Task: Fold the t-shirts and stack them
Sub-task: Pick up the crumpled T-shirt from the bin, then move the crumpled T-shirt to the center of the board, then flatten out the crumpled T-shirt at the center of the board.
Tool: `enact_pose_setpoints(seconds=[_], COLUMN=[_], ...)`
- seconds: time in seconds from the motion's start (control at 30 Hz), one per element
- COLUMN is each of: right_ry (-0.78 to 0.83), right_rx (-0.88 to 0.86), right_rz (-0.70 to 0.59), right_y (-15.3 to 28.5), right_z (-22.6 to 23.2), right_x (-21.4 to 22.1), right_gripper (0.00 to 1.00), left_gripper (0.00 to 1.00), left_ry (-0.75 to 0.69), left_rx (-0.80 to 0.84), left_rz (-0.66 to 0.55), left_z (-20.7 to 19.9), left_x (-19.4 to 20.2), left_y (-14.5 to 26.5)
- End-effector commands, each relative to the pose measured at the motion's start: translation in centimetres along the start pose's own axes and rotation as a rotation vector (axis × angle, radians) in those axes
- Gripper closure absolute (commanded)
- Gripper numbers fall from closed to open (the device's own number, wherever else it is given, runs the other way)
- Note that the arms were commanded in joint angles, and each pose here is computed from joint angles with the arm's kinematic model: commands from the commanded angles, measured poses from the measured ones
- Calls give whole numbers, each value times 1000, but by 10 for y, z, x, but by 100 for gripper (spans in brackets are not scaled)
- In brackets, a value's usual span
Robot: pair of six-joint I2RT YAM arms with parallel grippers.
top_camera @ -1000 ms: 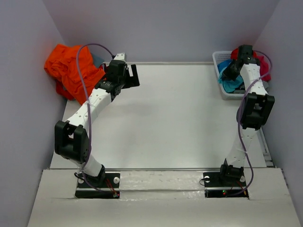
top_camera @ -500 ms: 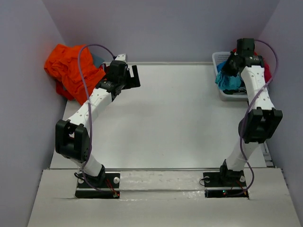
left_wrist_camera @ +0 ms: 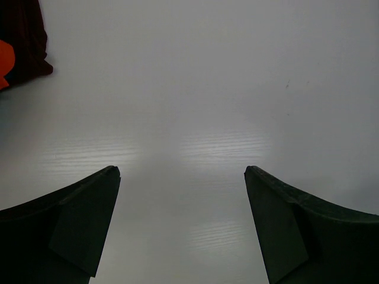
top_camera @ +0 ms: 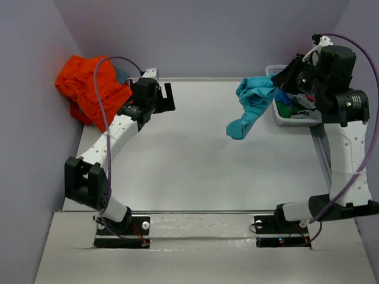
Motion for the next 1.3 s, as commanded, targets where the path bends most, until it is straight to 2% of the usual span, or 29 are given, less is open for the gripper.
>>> enact_pose_setpoints(seconds=[0.0, 0.1, 0.13, 0.2, 0.37, 0.4, 0.43, 0.53, 0.7, 0.83, 0.97, 1.17, 1.27], right_ry=[73, 39, 27, 25, 32, 35, 39, 50, 30, 2, -18, -61, -63], right_rx=[-118, -155, -155, -179, -156, -160, -159, -148, -95, -68, 5, 40, 33], right_rz=[-61, 121, 142, 176, 230, 235, 264, 287, 455, 599, 774, 891, 882], right_y=[24, -9, -16, -24, -37, -37, -43, -48, -71, -92, -105, -107, -104], right_z=[18, 18, 17, 23, 21, 21, 20, 22, 16, 11, 1, -10, -7], right_x=[1, 35, 41, 54, 69, 69, 74, 77, 115, 166, 239, 297, 298], right_gripper=[93, 93, 93, 88, 56, 45, 43, 41, 42, 46, 52, 55, 55], left_gripper=[1, 1, 1, 1, 1, 1, 1, 1, 1, 1, 1, 1, 1], left_ry=[0, 4, 3, -1, 1, 3, 2, 0, 1, -4, -9, -21, -24], left_rx=[19, 31, 28, 30, 26, 26, 25, 22, 24, 24, 13, 0, -1], left_rz=[-94, -84, -83, -82, -87, -87, -84, -81, -73, -66, -66, -62, -63], left_z=[-5, -8, -8, -9, -8, -8, -8, -7, -8, -8, -6, -2, -2], left_x=[-15, -11, -11, -9, -8, -8, -8, -7, -5, -3, -4, -1, -1], left_y=[25, 28, 28, 30, 32, 32, 31, 28, 24, 22, 23, 25, 25])
Point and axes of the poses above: each gripper's point midway between its finger pads, its own y axis back along the fingers, its own z axis along the line the jaws close on, x = y × z, the point moved 5 cm from there along y, back along the fingers, and after that the axes turned 14 degrees about y, right-handed, at the moved point
